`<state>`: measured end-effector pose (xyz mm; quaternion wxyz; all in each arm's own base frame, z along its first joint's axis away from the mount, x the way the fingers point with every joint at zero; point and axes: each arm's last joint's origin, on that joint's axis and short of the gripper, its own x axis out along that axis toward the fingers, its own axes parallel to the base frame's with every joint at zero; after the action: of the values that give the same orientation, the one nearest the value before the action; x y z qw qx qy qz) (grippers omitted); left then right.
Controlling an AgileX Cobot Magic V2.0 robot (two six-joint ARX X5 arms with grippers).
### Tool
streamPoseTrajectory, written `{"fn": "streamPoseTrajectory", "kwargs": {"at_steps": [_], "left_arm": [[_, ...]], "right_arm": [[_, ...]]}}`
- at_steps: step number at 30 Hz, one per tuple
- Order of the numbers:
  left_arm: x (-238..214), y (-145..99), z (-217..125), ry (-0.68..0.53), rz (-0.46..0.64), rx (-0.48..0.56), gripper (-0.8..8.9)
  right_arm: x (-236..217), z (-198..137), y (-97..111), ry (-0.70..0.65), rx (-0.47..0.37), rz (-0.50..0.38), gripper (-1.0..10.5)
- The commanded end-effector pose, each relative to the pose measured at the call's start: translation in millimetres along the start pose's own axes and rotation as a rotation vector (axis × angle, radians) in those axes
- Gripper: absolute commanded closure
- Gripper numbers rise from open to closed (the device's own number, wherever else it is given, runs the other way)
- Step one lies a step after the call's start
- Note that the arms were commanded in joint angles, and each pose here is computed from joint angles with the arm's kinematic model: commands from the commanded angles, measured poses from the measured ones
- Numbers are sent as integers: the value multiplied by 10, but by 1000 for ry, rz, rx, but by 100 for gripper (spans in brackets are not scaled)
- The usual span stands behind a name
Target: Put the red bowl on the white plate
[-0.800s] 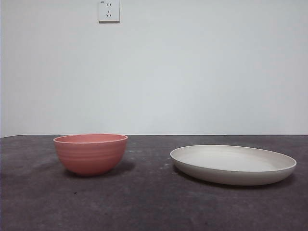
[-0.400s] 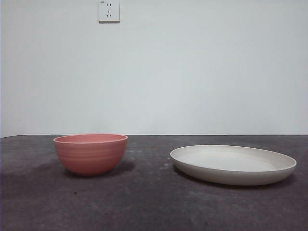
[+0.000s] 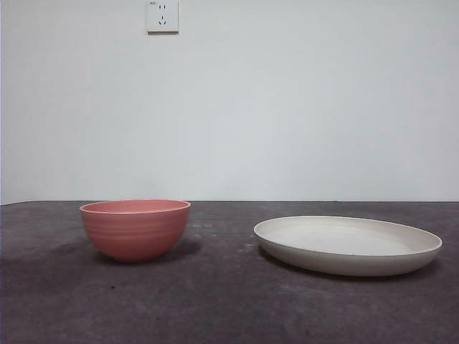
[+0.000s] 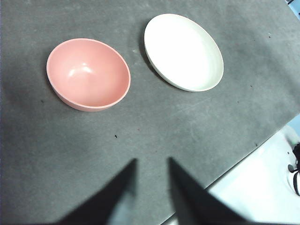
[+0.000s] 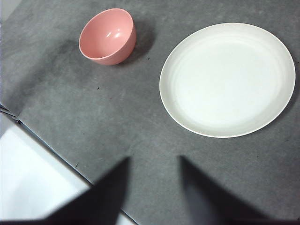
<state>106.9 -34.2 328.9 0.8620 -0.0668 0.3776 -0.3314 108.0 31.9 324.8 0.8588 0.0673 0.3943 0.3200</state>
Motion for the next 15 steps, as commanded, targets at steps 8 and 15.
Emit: {"fn": "streamPoseTrajectory", "kwargs": {"at_steps": [8,15], "left_arm": [[-37,-28,55,-22,-8,-19,326],[50,31,136,-16,8,-74,326]], "right_arm": [[-20,42,17,-13,-19,2,591],[-20,51,17,-21,-23,2,591]]}}
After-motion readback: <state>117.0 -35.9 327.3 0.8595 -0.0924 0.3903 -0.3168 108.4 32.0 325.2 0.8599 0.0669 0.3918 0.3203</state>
